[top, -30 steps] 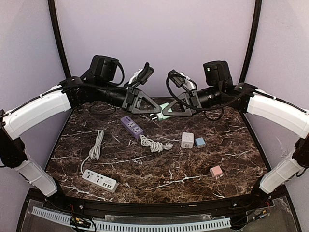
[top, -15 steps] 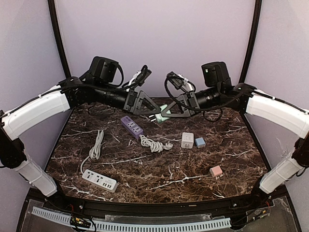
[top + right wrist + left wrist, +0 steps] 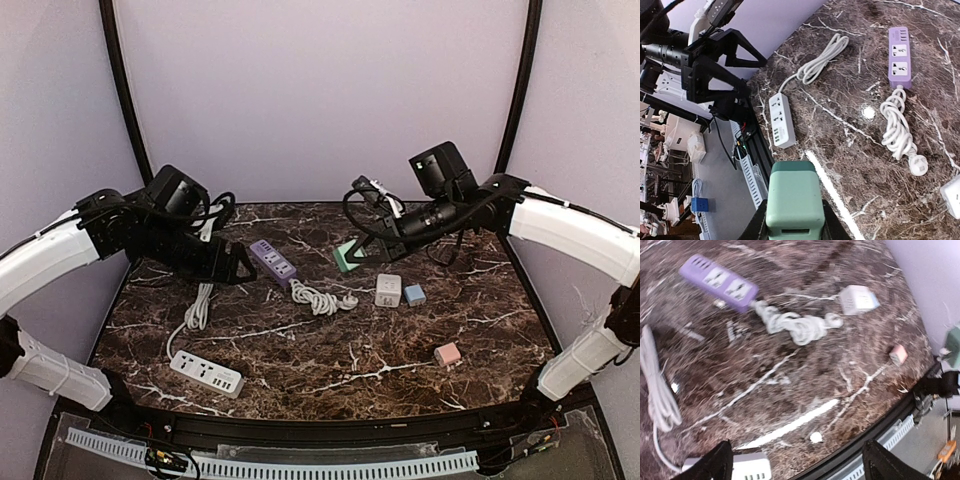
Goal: Insert the plug
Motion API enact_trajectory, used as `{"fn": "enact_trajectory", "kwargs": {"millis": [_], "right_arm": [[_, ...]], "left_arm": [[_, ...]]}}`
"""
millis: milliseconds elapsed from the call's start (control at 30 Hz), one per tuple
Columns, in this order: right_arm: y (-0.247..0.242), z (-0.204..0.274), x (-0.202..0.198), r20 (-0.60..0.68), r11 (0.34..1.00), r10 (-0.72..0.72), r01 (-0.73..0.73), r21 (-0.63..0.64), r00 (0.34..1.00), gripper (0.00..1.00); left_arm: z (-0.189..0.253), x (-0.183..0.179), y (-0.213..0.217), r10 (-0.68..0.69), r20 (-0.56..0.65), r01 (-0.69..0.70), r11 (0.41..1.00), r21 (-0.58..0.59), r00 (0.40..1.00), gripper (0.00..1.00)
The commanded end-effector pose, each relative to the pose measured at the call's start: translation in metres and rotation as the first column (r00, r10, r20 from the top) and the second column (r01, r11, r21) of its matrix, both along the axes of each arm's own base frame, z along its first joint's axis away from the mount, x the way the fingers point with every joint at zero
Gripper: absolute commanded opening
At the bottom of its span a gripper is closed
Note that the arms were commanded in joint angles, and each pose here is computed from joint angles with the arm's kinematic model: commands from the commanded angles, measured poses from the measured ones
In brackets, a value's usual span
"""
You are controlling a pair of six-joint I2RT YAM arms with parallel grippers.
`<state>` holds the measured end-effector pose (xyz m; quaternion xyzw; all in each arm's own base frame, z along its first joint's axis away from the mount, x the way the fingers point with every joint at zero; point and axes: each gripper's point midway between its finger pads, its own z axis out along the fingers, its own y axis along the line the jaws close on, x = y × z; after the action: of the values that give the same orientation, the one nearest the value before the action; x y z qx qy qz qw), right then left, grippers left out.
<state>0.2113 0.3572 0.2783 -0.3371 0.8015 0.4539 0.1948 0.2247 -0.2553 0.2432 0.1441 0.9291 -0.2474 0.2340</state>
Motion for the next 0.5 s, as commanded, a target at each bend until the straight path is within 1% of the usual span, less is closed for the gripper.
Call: {"fn": "enact_trajectory", "kwargs": {"millis": [0,33,133,167,200,233,267,300,467], "right_arm": [[-0.013,-0.007,0.006,0.079,0.995,-0.068,0.074,-0.073,0.995,0.0],[-0.014,-0.008,0.007,0.082,0.994,-0.072,0.078,-0.081,0.994,0.0],[-0.013,-0.012,0.006,0.084,0.992,-0.071,0.079,-0.095,0.994,0.0],[-0.013,-0.013,0.006,0.082,0.992,-0.07,0.078,-0.099,0.994,0.0],[-0.012,-0.014,0.006,0.082,0.992,-0.07,0.078,-0.103,0.994,0.0],[-0.011,-0.016,0.006,0.079,0.991,-0.069,0.077,-0.107,0.994,0.0],[-0.01,-0.017,0.005,0.078,0.991,-0.066,0.075,-0.111,0.995,0.0],[-0.01,-0.018,0.005,0.077,0.991,-0.065,0.073,-0.113,0.995,0.0],[-0.007,-0.021,-0.001,0.073,0.99,-0.051,0.06,-0.126,0.996,0.0]], "left_arm": [[-0.055,-0.015,0.104,0.374,-0.105,-0.336,0.904,0.265,0.922,0.87],[-0.064,-0.021,0.119,0.433,-0.128,-0.389,0.881,0.269,0.892,0.85],[-0.079,-0.036,0.145,0.523,-0.164,-0.467,0.836,0.287,0.836,0.85],[-0.087,-0.041,0.154,0.562,-0.178,-0.5,0.812,0.3,0.807,0.84],[-0.093,-0.046,0.16,0.58,-0.191,-0.51,0.8,0.317,0.792,0.84],[-0.104,-0.052,0.167,0.611,-0.217,-0.528,0.778,0.339,0.761,0.83],[-0.111,-0.056,0.17,0.628,-0.235,-0.536,0.766,0.356,0.742,0.81],[-0.122,-0.062,0.177,0.657,-0.254,-0.549,0.742,0.384,0.71,0.78],[-0.148,-0.075,0.192,0.737,-0.297,-0.59,0.669,0.452,0.607,0.73]]}}
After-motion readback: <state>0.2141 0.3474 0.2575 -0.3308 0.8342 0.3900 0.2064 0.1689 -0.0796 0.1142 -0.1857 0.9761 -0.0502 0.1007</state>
